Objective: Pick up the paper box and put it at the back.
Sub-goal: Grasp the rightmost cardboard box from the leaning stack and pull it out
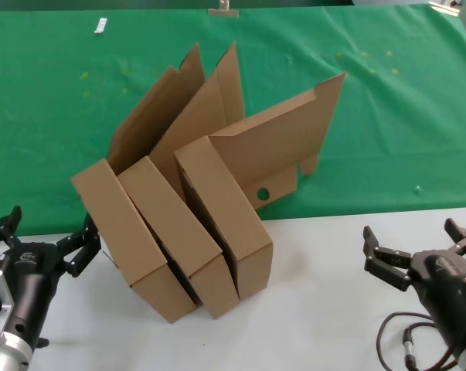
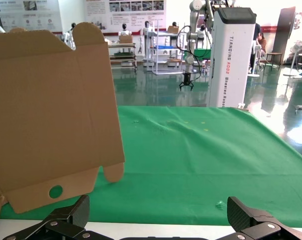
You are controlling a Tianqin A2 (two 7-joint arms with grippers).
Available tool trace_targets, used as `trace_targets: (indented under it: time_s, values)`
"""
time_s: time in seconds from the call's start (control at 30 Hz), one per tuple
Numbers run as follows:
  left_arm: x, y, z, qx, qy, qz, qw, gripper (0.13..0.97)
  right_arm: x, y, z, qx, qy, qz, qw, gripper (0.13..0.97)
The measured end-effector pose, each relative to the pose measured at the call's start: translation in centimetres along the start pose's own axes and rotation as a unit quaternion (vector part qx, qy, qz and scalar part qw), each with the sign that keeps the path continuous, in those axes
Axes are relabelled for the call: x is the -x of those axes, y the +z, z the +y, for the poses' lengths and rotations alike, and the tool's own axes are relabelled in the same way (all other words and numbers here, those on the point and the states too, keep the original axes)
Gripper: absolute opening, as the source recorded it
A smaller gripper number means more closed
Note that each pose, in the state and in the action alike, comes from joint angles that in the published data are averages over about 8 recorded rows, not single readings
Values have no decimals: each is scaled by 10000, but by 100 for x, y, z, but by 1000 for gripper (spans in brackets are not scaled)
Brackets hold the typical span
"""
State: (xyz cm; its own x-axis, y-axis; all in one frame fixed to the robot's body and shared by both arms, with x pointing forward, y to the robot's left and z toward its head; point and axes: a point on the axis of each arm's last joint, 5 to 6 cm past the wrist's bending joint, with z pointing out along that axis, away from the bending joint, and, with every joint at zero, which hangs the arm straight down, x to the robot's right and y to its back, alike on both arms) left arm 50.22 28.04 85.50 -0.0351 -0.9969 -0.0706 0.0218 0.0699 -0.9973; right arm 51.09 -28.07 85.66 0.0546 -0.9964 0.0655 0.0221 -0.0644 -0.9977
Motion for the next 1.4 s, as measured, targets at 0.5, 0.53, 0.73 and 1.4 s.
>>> trace_targets:
  time_s: [0.5,0.53,0.73,1.4]
  values:
    - [0,0,0,0,1,0,10000,851,-40,-31,19,16,27,-47,10000,966]
    - [0,0,0,0,1,0,10000,864,-55,-39,24,17,36,-66,10000,966]
    - [0,0,0,0,1,0,10000,928,-250,-132,73,69,54,-212,9997,966]
    - [0,0,0,0,0,0,10000,966,-1502,-151,-328,-113,-1262,-1430,9816,966]
